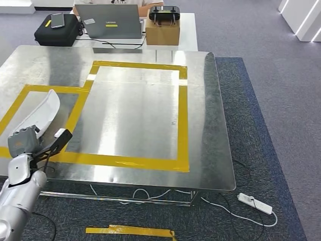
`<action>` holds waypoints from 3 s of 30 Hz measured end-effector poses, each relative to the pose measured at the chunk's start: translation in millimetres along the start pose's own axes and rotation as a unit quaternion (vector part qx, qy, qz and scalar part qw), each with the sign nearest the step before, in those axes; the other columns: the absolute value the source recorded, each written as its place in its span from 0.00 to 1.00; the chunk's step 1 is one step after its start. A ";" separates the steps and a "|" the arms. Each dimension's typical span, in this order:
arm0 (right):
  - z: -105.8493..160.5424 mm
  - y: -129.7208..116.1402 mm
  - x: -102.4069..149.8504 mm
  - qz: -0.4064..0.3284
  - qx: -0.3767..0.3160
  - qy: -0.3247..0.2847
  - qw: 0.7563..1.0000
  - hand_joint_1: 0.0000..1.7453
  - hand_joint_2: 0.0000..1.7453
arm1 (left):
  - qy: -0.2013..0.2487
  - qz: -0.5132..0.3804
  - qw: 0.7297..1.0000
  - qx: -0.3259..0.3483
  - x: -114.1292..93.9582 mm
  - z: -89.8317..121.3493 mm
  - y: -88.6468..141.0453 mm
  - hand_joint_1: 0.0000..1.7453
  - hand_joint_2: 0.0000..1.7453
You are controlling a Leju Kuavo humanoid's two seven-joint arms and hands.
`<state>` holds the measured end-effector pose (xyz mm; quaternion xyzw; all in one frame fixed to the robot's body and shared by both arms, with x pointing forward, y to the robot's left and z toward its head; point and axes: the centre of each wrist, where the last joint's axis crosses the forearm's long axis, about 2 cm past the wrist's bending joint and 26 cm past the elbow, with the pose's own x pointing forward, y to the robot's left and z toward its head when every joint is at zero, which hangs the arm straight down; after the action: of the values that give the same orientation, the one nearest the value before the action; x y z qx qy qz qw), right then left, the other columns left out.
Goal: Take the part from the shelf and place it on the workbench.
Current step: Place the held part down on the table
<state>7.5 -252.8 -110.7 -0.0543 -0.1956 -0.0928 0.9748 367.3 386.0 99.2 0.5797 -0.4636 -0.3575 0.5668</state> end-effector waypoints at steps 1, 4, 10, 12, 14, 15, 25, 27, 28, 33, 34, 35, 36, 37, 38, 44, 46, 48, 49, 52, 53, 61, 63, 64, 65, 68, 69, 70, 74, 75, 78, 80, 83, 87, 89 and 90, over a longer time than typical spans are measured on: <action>0.0 -0.2 -0.2 0.000 0.000 0.000 1.000 0.00 0.00 | -0.002 0.002 1.000 0.001 -1.1 0.6 -0.5 0.00 0.75; 0.2 -0.7 -0.7 0.000 0.000 0.000 1.000 0.00 0.00 | -0.011 0.011 1.000 0.005 -4.0 2.2 -1.8 0.00 0.00; 0.5 -1.5 -1.8 -0.003 -0.003 0.000 1.000 0.00 0.00 | -0.021 0.017 1.000 0.005 -6.6 4.3 -3.6 0.00 0.00; 0.5 -1.6 -1.9 -0.003 -0.003 0.000 1.000 0.00 0.00 | -0.025 0.019 0.999 0.007 -6.8 4.8 -3.8 0.00 0.00; 0.5 -1.7 -2.0 0.000 -0.002 -0.001 1.000 0.00 0.00 | -0.029 0.019 0.999 0.009 -6.8 5.2 -3.8 0.00 0.00; 0.5 -1.7 -2.0 0.000 -0.002 -0.001 1.000 0.00 0.00 | -0.031 0.019 0.999 0.010 -6.7 5.2 -3.7 0.00 0.00; 0.4 -2.3 -2.0 0.001 -0.002 -0.003 1.000 0.00 0.00 | -0.036 0.020 0.999 0.014 -5.9 4.4 -1.8 0.00 0.00; 0.3 -2.3 -1.7 0.003 -0.001 -0.003 1.000 0.00 0.00 | -0.039 0.021 0.999 0.016 -5.5 4.0 -0.9 0.00 0.00; 0.3 -2.4 -1.7 0.004 -0.001 -0.003 1.000 0.00 0.00 | -0.041 0.023 0.999 0.018 -5.1 3.8 -0.3 0.00 0.00; 0.3 -2.8 -2.0 0.006 -0.001 -0.004 1.000 0.00 0.00 | -0.055 0.038 0.997 0.033 -3.7 3.7 3.1 0.00 0.00; 0.4 -2.9 -2.1 0.007 -0.001 -0.004 1.000 0.00 0.00 | -0.059 0.042 0.997 0.037 -3.2 3.9 3.9 0.00 0.00; 0.4 -2.9 -2.2 0.007 -0.001 -0.004 1.000 0.00 0.00 | -0.063 0.046 0.996 0.040 -2.5 4.2 4.8 0.00 0.00; 0.4 -2.9 -2.2 0.008 -0.001 -0.005 1.000 0.00 0.00 | -0.067 0.050 0.996 0.044 -1.6 4.5 5.7 0.00 0.00; 0.4 -3.0 -2.1 0.007 -0.001 -0.005 1.000 0.00 0.00 | -0.071 0.055 0.995 0.047 -0.6 5.0 6.7 0.00 0.00; 0.3 -3.1 -2.2 0.007 -0.001 -0.005 1.000 0.00 0.00 | -0.075 0.059 0.994 0.051 0.5 5.6 7.8 0.00 0.00; 0.6 -3.5 -3.1 0.005 -0.001 -0.004 1.000 0.00 0.00 | -0.094 0.090 0.989 0.070 9.8 14.4 11.4 0.00 0.00; 0.6 -3.5 -3.1 0.004 0.000 -0.003 1.000 0.00 0.00 | -0.099 0.097 0.988 0.073 12.5 17.0 12.1 0.00 0.00; 0.7 -3.7 -3.2 0.003 -0.001 -0.003 1.000 0.00 0.00 | -0.104 0.106 0.986 0.076 14.7 19.6 12.3 0.00 0.00; 0.7 -3.9 -3.4 0.003 -0.001 -0.003 1.000 0.00 0.00 | -0.107 0.113 0.985 0.076 16.1 21.3 12.2 0.00 0.00; 0.7 -4.8 -3.6 0.003 -0.001 -0.002 1.000 0.00 0.00 | -0.115 0.129 0.982 0.073 22.6 29.4 10.1 0.00 0.00; 0.7 -5.2 -3.5 0.003 -0.001 -0.002 1.000 0.00 0.00 | -0.117 0.132 0.982 0.072 25.0 32.7 8.7 0.00 0.00; -0.1 -8.3 -1.8 0.006 -0.006 -0.005 1.000 0.00 0.00 | -0.134 0.154 0.977 0.063 45.6 51.3 1.1 0.00 0.00; -0.2 -8.8 -1.5 0.007 -0.007 -0.006 1.000 0.00 0.00 | -0.135 0.157 0.976 0.062 47.5 53.3 0.4 0.00 0.00; -0.3 -8.9 -1.3 0.007 -0.007 -0.006 1.000 0.00 0.00 | -0.136 0.158 0.976 0.062 48.1 54.0 0.2 0.00 0.00; -0.3 -9.1 -1.2 0.007 -0.007 -0.006 1.000 0.00 0.00 | -0.136 0.159 0.976 0.061 48.6 54.5 0.0 0.00 0.00; -0.5 -9.0 -0.8 0.008 -0.006 -0.006 1.000 0.00 0.00 | -0.134 0.163 0.976 0.058 49.1 56.1 -0.7 0.00 0.00; -0.5 -9.0 -0.7 0.009 -0.005 -0.006 1.000 0.00 0.00 | -0.134 0.165 0.976 0.056 48.9 56.7 -1.1 0.00 0.00; -0.5 -8.9 -0.7 0.010 -0.005 -0.006 1.000 0.00 0.00 | -0.133 0.166 0.976 0.054 48.7 57.4 -1.5 0.00 0.00; -0.5 -9.0 -0.7 0.011 -0.005 -0.006 1.000 0.00 0.00 | -0.129 0.170 0.976 0.045 46.4 60.4 -4.1 0.00 0.00; -0.6 -9.0 -0.6 0.010 -0.005 -0.006 1.000 0.00 0.00 | -0.128 0.170 0.976 0.043 45.8 60.9 -4.6 0.00 0.00; -0.8 -9.8 -0.2 0.010 -0.006 -0.006 1.000 0.00 0.00 | -0.128 0.172 0.976 0.040 45.4 61.8 -4.7 0.00 0.00; -0.6 -10.6 -0.6 0.011 -0.007 -0.006 1.000 0.00 0.00 | -0.127 0.172 0.976 0.035 44.8 63.9 -6.5 0.00 0.00; -0.1 -11.5 -2.3 0.010 -0.009 -0.004 1.000 0.00 0.00 | -0.125 0.172 0.977 0.030 43.3 67.6 -9.6 0.00 0.00; -0.9 -12.3 -0.2 0.009 -0.011 -0.006 1.000 0.00 0.00 | -0.125 0.172 0.977 0.029 43.1 68.1 -9.9 0.00 0.00; -1.0 -12.5 0.3 0.009 -0.011 -0.007 1.000 0.00 0.00 | -0.125 0.172 0.977 0.030 42.9 67.9 -9.7 0.00 0.00; -1.0 -12.6 0.2 0.009 -0.012 -0.006 1.000 0.00 0.00 | -0.124 0.172 0.977 0.029 42.8 68.0 -9.8 0.00 0.00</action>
<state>5.4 -265.3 -110.7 -0.0679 -0.2003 -0.0861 0.9736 318.1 322.9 87.4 0.4587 -0.6335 -0.3103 0.5403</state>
